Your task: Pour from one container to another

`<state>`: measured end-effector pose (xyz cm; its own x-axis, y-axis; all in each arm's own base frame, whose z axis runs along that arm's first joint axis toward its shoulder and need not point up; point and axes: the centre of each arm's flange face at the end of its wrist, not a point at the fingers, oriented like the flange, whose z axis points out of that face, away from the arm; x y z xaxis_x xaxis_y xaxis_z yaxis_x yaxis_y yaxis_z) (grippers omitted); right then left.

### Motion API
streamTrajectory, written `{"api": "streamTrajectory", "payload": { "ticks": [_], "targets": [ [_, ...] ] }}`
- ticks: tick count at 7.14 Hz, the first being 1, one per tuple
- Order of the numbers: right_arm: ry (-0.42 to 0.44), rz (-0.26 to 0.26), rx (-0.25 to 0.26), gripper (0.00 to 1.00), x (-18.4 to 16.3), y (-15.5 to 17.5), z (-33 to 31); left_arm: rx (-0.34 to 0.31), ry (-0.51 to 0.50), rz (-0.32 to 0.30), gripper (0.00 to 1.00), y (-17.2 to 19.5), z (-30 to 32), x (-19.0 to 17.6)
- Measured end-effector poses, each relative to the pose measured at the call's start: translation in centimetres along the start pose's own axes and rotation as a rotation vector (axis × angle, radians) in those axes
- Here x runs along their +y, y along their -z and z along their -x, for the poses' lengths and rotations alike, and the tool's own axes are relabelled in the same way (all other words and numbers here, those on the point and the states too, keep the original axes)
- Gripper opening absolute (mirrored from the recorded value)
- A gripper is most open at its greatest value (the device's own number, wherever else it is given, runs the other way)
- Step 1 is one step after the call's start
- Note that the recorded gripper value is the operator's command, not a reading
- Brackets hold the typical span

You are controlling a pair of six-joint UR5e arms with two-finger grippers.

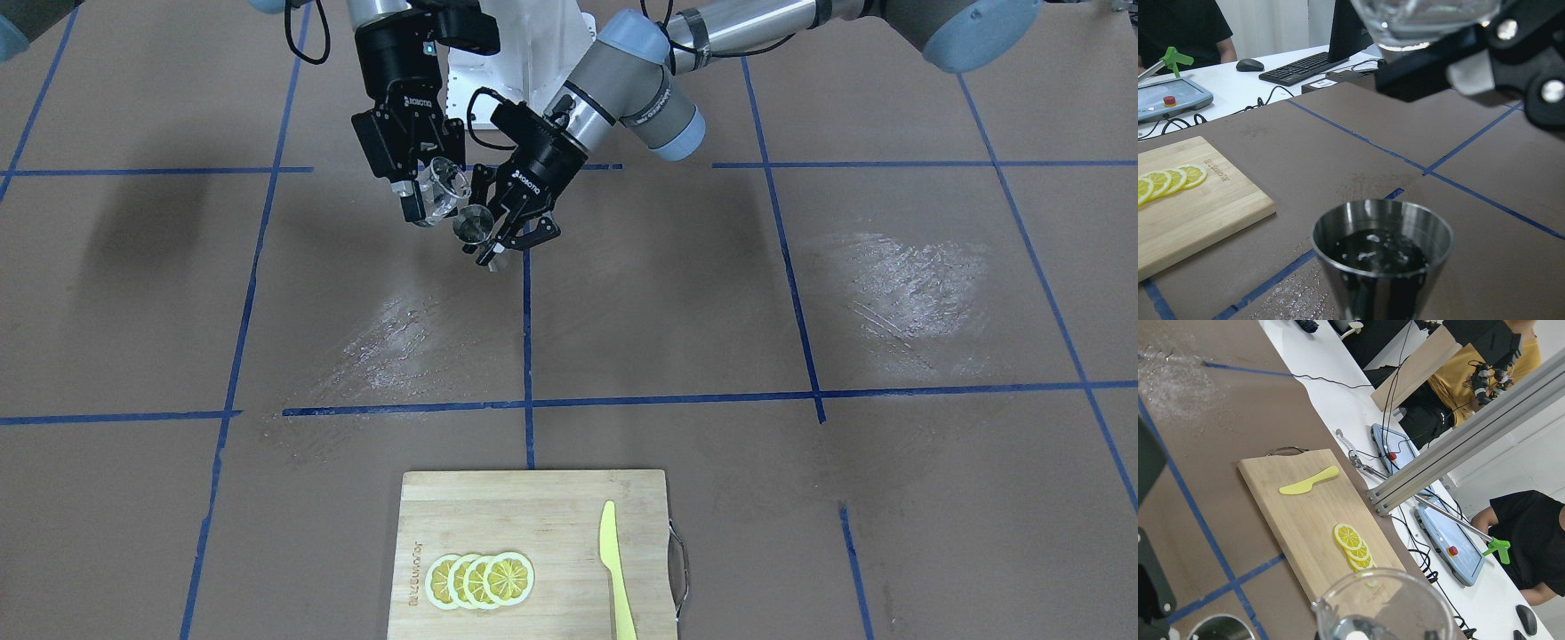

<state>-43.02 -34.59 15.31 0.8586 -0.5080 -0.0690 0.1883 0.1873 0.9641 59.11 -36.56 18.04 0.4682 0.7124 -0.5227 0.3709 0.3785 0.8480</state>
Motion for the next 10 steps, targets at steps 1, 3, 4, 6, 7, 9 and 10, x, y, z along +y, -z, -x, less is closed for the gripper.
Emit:
{"api": "streamTrajectory", "payload": {
  "ticks": [1, 3, 4, 6, 7, 9, 10],
  "targets": [
    [-0.071, -0.012, 0.003, 0.0, 0.0, 0.5, -0.9, -0.004, 0.003, -0.005, 0.0, 0.1, 0.5, 0.2],
    [-0.216, -0.014, 0.017, 0.0, 1.6, 1.6, -3.1, 0.004, 0.027, -0.032, 0.0, 0.8, 1.5, 0.7],
    [-0.303, -0.006, 0.028, 0.0, 2.7, 1.8, -4.0, 0.003, 0.045, -0.042, 0.0, 1.1, 1.9, 0.6],
    [-0.507, 0.02, 0.061, 0.0, 5.3, 1.8, -5.5, -0.051, 0.074, -0.078, 0.0, 2.3, 4.0, 0.3],
    [-0.577, 0.047, 0.082, 0.0, 7.3, 1.5, -6.0, -0.088, 0.077, -0.093, 0.0, 3.2, 5.6, 0.5],
    [-0.709, 0.116, 0.11, 0.0, 11.8, 1.3, -6.3, -0.164, 0.139, -0.1, 0.0, 5.0, 10.2, 1.4],
    [-0.792, 0.154, 0.126, 0.0, 14.2, 1.2, -6.5, -0.203, 0.187, -0.096, 0.0, 6.0, 12.8, 2.2]
  ]
}}
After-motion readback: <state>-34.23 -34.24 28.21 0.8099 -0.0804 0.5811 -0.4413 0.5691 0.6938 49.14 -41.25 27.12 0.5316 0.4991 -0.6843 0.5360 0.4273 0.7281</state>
